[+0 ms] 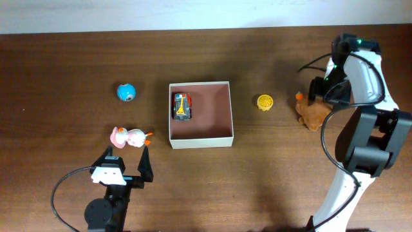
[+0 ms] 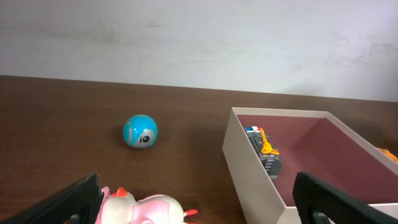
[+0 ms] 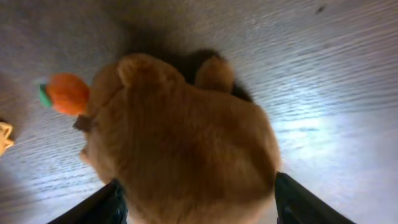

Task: Pack container
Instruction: 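Grasp the brown plush bear with the right gripper and lift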

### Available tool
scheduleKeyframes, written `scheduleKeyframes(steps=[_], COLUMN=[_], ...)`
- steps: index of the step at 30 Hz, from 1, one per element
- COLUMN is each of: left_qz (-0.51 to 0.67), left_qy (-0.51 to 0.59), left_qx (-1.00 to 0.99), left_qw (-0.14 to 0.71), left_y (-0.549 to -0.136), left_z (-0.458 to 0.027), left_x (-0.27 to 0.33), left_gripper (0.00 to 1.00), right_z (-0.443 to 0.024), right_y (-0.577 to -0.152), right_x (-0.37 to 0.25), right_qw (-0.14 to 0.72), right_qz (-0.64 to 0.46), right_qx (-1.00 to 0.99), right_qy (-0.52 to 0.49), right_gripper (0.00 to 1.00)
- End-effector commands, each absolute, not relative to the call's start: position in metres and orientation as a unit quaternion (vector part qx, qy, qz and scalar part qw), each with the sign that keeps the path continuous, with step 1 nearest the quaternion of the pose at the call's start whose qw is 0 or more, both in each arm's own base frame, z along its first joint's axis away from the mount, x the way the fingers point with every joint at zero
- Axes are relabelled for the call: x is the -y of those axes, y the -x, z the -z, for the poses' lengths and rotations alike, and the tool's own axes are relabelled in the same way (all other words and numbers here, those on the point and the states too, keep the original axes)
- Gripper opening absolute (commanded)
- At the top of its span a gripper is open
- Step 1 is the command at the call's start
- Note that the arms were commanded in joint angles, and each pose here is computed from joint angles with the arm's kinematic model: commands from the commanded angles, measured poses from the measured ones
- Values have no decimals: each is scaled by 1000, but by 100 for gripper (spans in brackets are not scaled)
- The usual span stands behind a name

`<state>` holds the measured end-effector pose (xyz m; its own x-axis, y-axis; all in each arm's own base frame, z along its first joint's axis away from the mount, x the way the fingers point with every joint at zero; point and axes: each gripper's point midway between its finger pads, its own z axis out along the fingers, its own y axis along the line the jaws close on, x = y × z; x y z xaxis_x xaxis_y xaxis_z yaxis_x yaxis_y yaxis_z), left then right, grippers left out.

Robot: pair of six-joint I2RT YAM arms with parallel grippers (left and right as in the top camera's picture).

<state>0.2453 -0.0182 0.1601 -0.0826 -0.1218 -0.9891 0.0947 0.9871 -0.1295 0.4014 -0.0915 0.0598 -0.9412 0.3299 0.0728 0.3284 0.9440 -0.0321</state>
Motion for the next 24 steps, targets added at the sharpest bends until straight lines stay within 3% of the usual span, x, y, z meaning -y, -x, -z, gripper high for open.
scheduleKeyframes(steps=[1, 4, 5, 6, 7, 16, 24], left_qz=[76, 76, 76, 76, 76, 76, 76], left_qy=[5, 5, 5, 5, 5, 5, 5], left_qx=[-731, -731, -731, -731, -731, -731, -731], left_qw=[678, 678, 678, 678, 678, 678, 678], left_y=[-245, -245, -245, -245, -245, -245, -245], left_z=[-159, -159, -159, -159, -159, -159, -159], left_x=[18, 18, 18, 18, 18, 18, 18], left_gripper=[100, 100, 100, 100, 100, 99, 100], right_z=[-49, -47, -46, -46, -46, -53, -112], right_y=[-390, -389, -390, -391, -391, -395, -410], right_x=[93, 93, 93, 92, 92, 79, 58], right_qw=[53, 53, 52, 49, 49, 45, 10], right_qz=[-16, -16, -16, -12, -13, 24, 77], right_qx=[985, 985, 985, 985, 984, 983, 987], right_qy=[163, 163, 163, 165, 170, 177, 138], right_gripper=[61, 45, 32, 11, 5, 4, 5])
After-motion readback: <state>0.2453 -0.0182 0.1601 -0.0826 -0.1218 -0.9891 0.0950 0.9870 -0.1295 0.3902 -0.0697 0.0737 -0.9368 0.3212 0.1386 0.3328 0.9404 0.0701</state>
